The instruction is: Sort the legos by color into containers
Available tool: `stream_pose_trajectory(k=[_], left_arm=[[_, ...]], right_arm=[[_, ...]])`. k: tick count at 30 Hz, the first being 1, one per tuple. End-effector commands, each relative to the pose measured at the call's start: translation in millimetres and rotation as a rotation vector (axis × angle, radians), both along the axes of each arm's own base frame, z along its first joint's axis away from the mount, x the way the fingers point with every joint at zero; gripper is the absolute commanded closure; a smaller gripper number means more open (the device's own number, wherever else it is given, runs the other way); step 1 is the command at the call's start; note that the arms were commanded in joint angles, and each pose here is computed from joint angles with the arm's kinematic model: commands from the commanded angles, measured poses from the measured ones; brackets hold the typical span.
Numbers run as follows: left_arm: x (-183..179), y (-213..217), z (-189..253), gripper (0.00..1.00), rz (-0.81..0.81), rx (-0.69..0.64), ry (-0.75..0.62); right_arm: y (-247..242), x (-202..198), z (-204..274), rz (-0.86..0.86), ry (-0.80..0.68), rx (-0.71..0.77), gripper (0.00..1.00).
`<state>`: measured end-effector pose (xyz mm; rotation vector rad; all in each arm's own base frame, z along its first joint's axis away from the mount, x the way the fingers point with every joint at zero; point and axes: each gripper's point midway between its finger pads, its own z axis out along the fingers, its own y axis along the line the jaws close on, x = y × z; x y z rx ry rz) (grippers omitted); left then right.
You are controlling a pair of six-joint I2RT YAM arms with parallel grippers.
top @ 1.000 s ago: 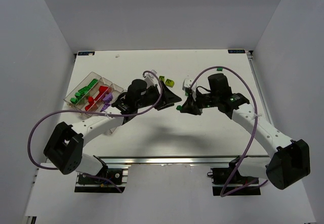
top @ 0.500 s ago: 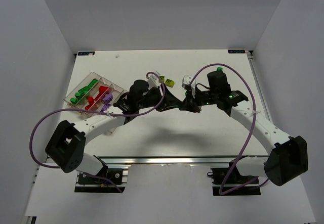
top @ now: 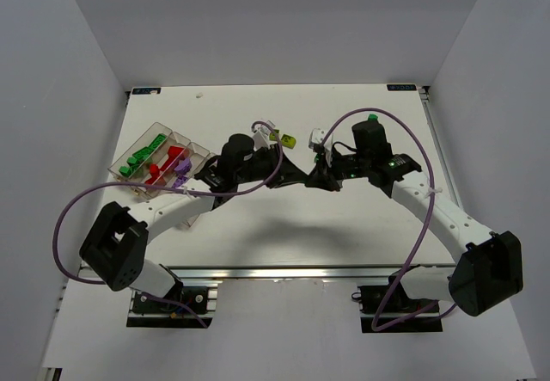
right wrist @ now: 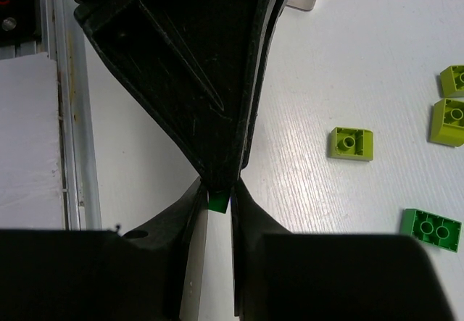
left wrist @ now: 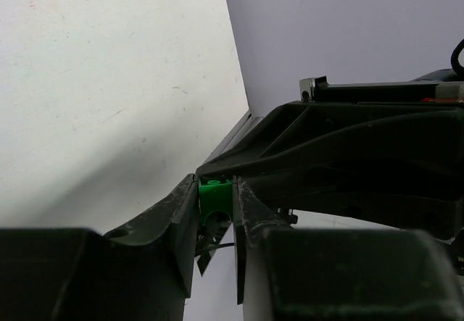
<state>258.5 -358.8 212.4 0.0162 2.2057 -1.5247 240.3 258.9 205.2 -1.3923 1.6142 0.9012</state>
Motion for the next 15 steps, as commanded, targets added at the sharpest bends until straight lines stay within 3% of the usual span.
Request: stream_pose_trajectory(k=[1,2,4,5,7,8,12,15], left_arm=[[-3,-5,5,0.85,-0.039,0.010,-0.026],[-4,-4,6,0.87,-0.046,0.019,-0.038],[-5,-2,2,0.93,-0.050,0.045,-0.029],[-4,-1,4,0.94,-0.050,0.054,-0.045],[-4,3,0,1.00,-0.041,0.092,-0.037],[2,7,-1,1.00,-0.021,0.110,-0.057],[21,45,-10,1.00,0.077,0.228,-0.025],[50,107,-21,1.00,0.218,0.349,0.001]], right_arm=[[10,1,33,0.044,-0.072,0.080,1.00],[10,1,33,0.043,-0.071,0.079,0.99],[10,2,33,0.037,-0.071,0.077,0.78],[9,3,32,0.024,-0.072,0.073,0.60],[8,4,32,0.017,-0.076,0.069,0.41],[7,6,29,0.007,-0.078,0.062,0.12],[4,12,22,-0.032,-0.078,0.037,0.11],[-2,11,9,-0.037,-0.078,-0.009,0.11]])
